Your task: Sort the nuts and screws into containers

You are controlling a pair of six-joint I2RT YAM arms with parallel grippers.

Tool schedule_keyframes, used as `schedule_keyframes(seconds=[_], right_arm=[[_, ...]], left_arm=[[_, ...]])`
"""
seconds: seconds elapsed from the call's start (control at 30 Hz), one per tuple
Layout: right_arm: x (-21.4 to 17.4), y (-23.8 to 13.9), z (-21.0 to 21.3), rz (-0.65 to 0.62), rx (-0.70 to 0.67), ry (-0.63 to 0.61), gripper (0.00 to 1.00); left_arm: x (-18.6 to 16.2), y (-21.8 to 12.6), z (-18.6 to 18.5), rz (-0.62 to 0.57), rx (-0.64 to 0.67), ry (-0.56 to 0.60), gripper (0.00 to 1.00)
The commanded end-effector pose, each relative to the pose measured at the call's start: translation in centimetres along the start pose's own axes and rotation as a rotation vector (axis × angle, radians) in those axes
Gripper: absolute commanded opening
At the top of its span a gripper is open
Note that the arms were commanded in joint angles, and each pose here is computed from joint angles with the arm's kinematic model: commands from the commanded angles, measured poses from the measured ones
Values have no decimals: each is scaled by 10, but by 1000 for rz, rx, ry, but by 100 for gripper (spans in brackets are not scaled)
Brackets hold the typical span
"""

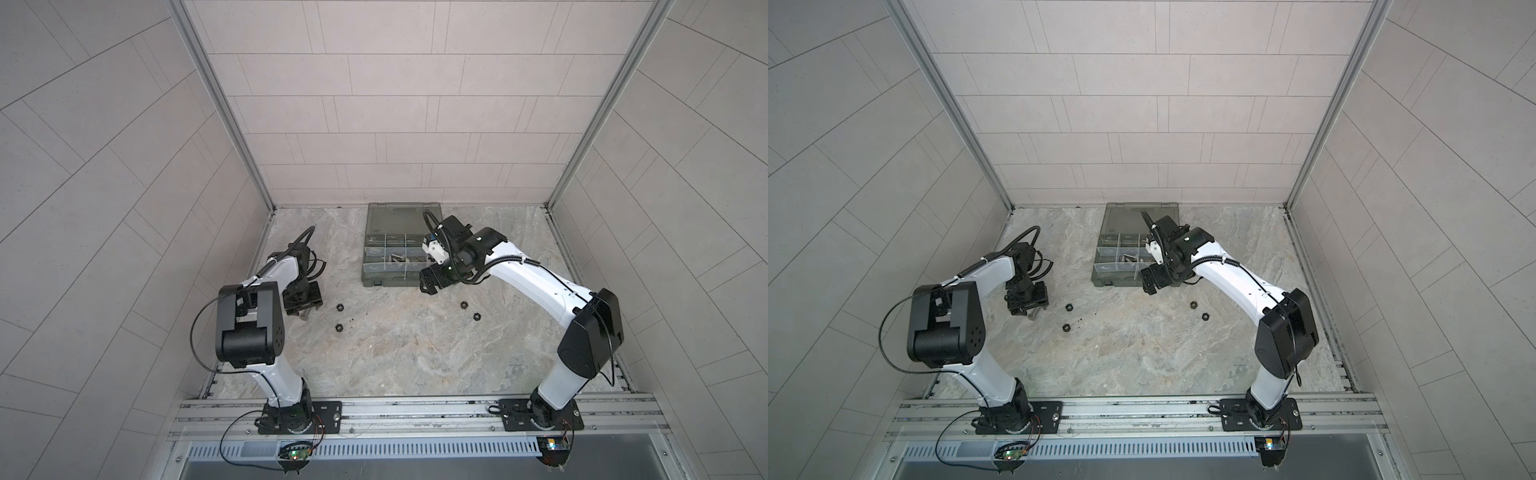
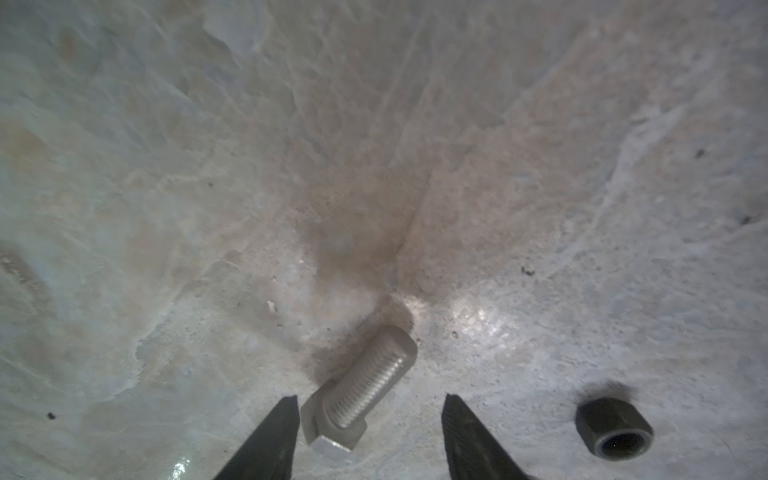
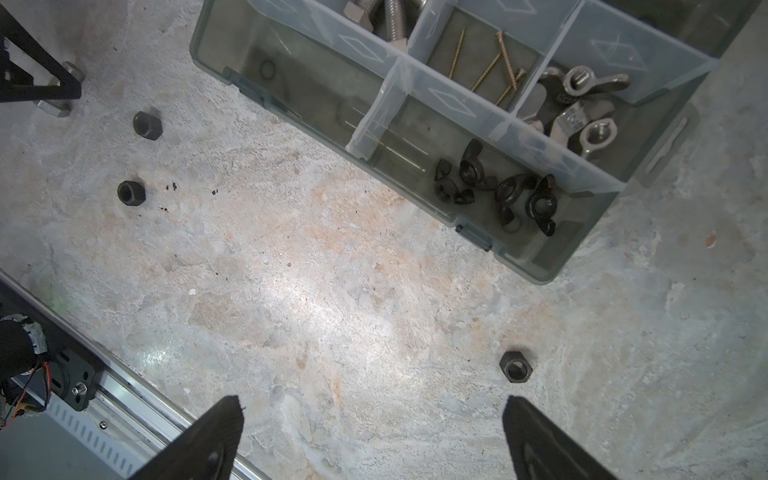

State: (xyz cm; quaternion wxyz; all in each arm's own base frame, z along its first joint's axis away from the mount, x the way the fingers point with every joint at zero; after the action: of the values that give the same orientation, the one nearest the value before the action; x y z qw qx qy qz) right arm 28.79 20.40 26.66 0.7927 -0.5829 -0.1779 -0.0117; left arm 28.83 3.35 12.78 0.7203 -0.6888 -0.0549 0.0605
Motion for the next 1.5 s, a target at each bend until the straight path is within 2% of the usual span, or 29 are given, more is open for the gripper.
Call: schedule_keyframes(seconds=[0.0,0.37,0.43,0.5,0.57,0.73,0.93,1.17,1.47], right_arm=[[-8,-14,-6,-14,-31,-1,99],[-18,-16,-15,-3,-37,24,99],[-21,-16,-16,-1,-40,27,99],[-23,-18,-17,-2,-41,33,99],[-25,-19,-19,-7,-46,36,99],[-31,-26,-22,-25,-56,42,99],[-35,-36,-26,-54,-60,51,99],[-32,-44,-26,-82,-48,56,99],[-36,-46,-30,-89,-58,68,99]], left_arm=[[-3,7,2,20,11,16,59],[-12,23,-1,77,-29,17,43],[-12,25,-2,87,-37,16,34],[-11,24,-4,92,-52,15,20],[-9,21,-5,83,-63,12,14],[-1,-1,-13,38,-77,34,14],[27,-45,-48,-63,-96,116,14],[78,-89,-124,-191,-159,231,15],[127,-107,-219,-273,-272,334,16]])
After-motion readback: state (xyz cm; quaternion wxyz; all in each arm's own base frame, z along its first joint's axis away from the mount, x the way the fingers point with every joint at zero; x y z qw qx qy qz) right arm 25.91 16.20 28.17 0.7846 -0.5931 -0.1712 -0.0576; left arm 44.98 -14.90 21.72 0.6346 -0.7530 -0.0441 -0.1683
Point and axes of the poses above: each gripper's point midway between its finger pads, its own y axis out along the fingers, its own z axis along the line the jaws close on, x = y × z, the point moved 10 cm from there along -y, back along the fingers, and after that the axes turned 12 degrees about y, right-handed, at the moved point
